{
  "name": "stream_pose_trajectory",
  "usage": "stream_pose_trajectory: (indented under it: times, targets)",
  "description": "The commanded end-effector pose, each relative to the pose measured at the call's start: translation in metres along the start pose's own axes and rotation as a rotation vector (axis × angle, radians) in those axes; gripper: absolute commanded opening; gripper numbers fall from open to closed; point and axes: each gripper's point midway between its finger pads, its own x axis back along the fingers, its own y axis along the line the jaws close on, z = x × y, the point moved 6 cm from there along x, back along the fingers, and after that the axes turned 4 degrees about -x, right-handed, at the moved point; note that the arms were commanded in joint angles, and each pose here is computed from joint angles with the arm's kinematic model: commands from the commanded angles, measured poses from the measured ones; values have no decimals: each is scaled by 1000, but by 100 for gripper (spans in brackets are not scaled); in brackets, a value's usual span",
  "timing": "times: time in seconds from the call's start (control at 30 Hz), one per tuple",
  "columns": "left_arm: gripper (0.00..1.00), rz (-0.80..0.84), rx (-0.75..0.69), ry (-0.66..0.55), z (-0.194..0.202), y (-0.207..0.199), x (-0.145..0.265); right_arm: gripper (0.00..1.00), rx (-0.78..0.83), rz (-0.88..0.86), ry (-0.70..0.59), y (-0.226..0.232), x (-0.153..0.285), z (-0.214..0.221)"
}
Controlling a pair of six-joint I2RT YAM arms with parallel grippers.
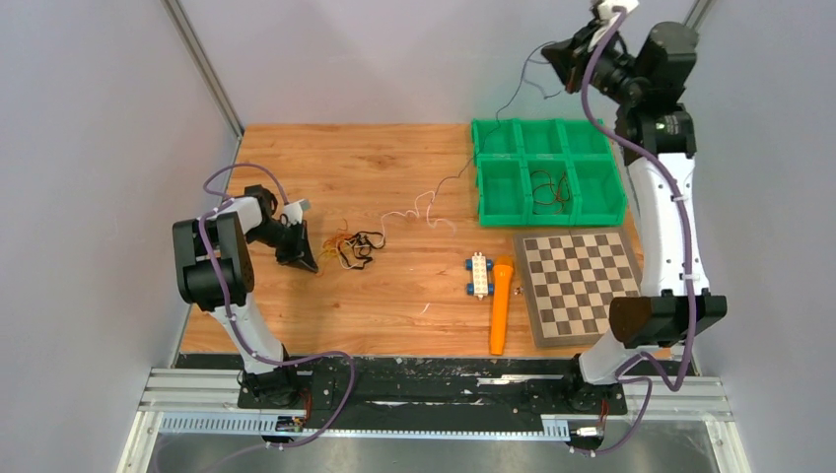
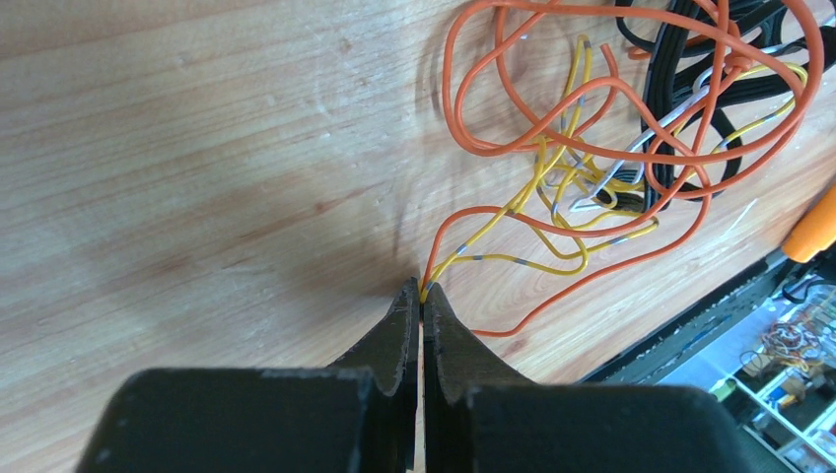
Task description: Untangle the cables
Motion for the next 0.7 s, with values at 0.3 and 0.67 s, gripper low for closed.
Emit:
stream_pose_trajectory:
  times: [0.3, 0.67]
  targets:
    - [0, -114, -49, -13, 1, 16, 10, 0, 4, 316, -126, -136, 52, -40]
    - [0, -222, -39, -51, -4, 38, 29, 0, 36, 434, -168, -178, 82, -41]
